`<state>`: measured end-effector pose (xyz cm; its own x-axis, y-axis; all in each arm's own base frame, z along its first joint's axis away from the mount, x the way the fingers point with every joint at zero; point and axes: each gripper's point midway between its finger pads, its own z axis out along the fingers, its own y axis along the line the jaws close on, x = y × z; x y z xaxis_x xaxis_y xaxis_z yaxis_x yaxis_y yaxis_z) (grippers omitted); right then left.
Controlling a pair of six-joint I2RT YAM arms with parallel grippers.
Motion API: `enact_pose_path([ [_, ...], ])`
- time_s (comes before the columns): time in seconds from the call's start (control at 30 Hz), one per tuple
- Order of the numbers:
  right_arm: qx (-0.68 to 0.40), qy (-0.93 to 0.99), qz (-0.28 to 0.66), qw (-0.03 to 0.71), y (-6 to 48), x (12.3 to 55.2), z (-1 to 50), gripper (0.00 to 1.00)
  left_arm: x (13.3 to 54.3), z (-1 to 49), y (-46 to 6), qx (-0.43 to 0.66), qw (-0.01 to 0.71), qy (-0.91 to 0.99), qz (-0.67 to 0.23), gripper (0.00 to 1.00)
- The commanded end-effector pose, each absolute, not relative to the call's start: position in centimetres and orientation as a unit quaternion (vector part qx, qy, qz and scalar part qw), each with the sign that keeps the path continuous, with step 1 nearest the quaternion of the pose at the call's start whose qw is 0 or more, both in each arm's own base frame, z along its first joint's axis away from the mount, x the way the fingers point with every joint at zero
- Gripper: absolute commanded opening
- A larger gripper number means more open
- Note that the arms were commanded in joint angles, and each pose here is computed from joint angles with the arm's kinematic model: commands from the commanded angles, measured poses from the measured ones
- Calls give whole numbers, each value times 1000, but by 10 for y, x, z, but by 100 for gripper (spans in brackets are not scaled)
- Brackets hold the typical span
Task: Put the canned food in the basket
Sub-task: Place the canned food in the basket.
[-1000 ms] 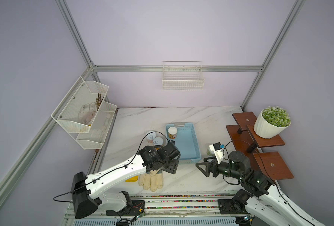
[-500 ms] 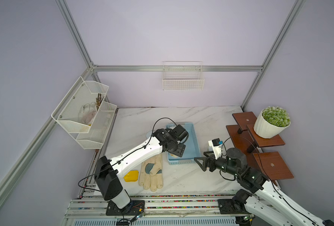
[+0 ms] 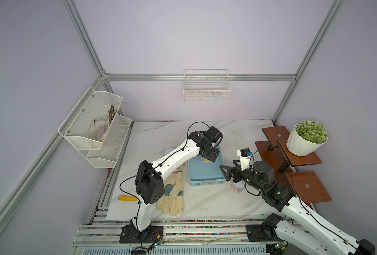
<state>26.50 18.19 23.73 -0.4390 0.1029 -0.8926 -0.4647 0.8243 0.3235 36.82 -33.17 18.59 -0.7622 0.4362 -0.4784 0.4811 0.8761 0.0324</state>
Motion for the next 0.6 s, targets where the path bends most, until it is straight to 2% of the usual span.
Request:
enact_pose_path([
  [0.0,-89,790,248,553,170,280,239,98,396,212,-340,253,289,922,-55,9],
  [0.57,-68,789,239,562,160,283,229,95,472,178,-346,242,300,922,-42,5],
])
